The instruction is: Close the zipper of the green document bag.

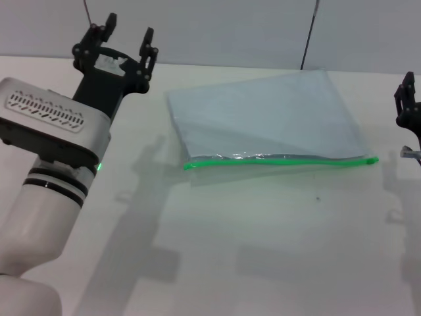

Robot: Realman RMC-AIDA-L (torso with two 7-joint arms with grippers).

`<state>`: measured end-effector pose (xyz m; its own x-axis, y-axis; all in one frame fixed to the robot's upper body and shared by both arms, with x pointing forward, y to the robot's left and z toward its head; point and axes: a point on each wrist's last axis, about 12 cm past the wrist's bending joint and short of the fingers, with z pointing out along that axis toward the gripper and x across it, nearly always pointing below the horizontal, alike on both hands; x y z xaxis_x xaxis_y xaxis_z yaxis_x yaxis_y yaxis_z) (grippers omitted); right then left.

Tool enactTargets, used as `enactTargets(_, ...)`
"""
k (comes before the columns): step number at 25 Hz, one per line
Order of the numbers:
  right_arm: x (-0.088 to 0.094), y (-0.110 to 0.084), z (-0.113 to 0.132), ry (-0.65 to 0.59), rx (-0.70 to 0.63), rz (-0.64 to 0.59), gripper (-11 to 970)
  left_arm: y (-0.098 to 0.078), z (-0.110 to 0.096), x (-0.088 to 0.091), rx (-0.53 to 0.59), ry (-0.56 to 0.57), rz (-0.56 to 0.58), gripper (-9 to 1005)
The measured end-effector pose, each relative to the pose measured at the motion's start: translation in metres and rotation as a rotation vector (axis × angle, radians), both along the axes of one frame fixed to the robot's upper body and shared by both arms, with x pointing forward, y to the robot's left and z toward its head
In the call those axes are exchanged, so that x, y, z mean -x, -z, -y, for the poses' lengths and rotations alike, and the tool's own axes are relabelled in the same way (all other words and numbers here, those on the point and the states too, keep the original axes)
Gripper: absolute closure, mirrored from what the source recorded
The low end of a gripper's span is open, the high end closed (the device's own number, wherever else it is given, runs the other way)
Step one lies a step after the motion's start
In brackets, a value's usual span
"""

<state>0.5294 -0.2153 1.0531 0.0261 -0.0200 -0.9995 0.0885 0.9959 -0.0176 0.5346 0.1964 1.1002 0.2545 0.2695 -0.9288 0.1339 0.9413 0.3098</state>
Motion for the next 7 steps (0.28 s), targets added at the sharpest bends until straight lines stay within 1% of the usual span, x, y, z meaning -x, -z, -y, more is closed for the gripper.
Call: enactTargets(7, -0.0029, 0.0, -0.0017, -0.012, 0.011, -0.001, 320, 0.004, 0.0058, -0.0048, -0.03, 0.029, -0.009, 440)
